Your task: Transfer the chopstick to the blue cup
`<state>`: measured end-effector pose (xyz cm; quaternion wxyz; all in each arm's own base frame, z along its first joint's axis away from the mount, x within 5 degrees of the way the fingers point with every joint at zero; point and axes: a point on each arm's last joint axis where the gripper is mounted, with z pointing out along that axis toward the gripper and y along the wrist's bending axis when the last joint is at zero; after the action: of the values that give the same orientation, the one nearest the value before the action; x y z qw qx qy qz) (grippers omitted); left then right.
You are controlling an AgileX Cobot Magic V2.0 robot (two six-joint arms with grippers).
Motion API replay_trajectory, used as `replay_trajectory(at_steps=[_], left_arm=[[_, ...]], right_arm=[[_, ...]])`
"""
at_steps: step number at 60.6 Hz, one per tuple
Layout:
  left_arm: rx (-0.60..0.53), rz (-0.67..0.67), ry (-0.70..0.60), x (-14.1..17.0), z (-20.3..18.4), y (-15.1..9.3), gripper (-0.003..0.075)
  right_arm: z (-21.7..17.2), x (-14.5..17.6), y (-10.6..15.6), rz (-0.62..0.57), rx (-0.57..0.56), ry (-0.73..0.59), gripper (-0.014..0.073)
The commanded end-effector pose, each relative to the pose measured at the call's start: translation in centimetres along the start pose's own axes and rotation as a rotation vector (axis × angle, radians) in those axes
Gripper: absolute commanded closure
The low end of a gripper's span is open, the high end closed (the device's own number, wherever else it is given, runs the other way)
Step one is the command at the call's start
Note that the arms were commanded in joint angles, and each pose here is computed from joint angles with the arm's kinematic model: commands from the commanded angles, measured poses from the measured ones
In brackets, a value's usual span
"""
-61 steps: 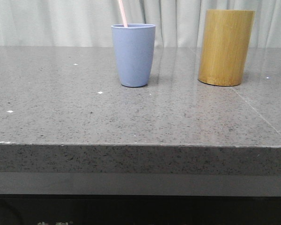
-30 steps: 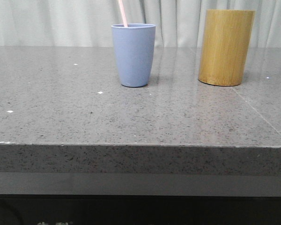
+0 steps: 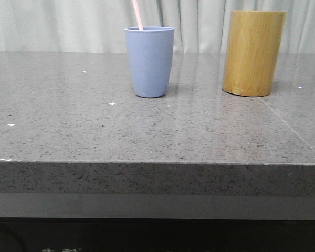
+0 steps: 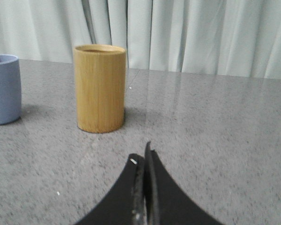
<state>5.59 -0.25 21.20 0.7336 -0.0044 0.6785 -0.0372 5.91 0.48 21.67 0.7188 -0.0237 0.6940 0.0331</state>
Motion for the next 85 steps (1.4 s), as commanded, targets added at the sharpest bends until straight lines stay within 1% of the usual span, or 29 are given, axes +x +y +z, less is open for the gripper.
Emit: replay_trajectory(at_steps=[1, 10, 15, 57, 75, 85], left_arm=[[-0.003, -0.014, -0.102, -0.65, -0.24, 0.04, 0.0739], [-0.003, -0.014, -0.101, -0.65, -0.23, 0.04, 0.0739], [-0.003, -0.014, -0.099, -0.64, -0.21, 0.04, 0.0739], [-0.003, -0.014, -0.099, -0.64, -0.21, 0.04, 0.0739], [-0.003, -0.014, -0.099, -0.64, -0.21, 0.04, 0.0739], [-0.003, -0.014, -0.099, -0.64, -0.21, 0.04, 0.0739]], right_arm=[[-0.34, 0.12, -0.07, 0.002, 0.009, -0.140, 0.0663], [-0.54, 0.59, -0.12, 0.001, 0.018, -0.100, 0.0663], [-0.54, 0.59, -0.21, -0.001, 0.036, -0.100, 0.0663], [-0.53, 0.60, -0.23, -0.001, 0.038, -0.099, 0.0663], [-0.56, 0.59, -0.65, -0.005, 0.116, -0.100, 0.0663], [-0.57, 0.59, -0.66, -0.005, 0.117, -0.100, 0.0663]])
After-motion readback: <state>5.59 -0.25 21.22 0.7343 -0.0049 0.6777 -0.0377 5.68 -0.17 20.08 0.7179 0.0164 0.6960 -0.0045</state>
